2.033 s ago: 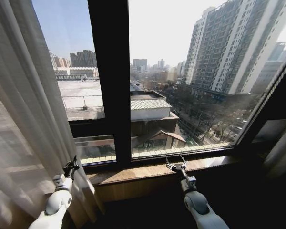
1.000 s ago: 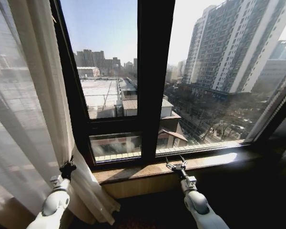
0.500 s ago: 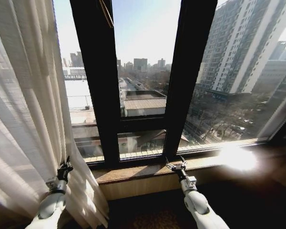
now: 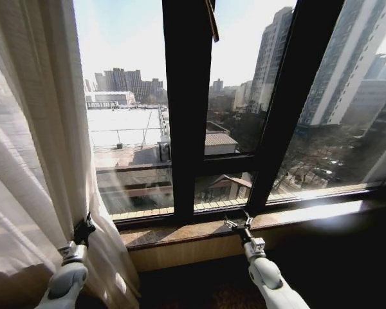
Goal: Open the curtains by pulling them apart, changing their state from closed to fully open.
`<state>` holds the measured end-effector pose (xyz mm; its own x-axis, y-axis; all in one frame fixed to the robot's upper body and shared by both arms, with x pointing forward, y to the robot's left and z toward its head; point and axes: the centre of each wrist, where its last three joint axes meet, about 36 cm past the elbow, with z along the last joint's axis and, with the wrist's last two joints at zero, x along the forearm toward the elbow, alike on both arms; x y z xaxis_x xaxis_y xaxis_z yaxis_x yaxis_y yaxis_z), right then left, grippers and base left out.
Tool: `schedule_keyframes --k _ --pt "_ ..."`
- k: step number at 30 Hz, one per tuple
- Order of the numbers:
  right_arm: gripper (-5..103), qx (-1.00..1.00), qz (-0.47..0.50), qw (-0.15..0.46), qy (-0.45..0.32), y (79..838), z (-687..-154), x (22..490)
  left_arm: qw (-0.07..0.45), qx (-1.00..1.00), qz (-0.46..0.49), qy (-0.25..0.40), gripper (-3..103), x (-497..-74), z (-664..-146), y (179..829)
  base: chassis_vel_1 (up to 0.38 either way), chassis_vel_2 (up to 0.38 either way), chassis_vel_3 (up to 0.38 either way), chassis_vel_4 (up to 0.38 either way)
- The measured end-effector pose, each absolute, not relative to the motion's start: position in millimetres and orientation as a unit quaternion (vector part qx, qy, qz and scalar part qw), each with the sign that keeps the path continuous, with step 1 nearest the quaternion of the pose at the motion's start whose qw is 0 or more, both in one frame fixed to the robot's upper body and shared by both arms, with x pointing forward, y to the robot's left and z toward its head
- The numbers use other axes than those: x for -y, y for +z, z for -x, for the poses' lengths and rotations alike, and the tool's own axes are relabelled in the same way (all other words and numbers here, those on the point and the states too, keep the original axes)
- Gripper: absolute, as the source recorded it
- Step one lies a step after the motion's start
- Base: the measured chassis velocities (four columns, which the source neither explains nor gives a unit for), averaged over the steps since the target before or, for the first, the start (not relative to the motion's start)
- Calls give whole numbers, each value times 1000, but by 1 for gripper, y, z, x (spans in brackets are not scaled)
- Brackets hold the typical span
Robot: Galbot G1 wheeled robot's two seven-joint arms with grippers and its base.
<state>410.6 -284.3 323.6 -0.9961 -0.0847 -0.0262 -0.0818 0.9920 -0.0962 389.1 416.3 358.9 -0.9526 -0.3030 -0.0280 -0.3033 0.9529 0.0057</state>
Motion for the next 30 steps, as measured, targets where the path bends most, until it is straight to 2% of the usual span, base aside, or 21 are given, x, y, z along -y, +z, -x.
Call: schedule_keyframes --k 19,24,30 --pt "100 -998 42 15 -47 324 -411 284 17 -985 169 5 0 -418 -380 361 370 315 -374 -312" --pt "100 -998 42 15 -47 324 -411 284 18 -984 175 5 0 -419 -377 362 182 140 -132 -161" --pt "100 -998 42 15 -48 324 -411 284 17 -983 180 14 0 -420 -375 361 -8 -11 7 5"
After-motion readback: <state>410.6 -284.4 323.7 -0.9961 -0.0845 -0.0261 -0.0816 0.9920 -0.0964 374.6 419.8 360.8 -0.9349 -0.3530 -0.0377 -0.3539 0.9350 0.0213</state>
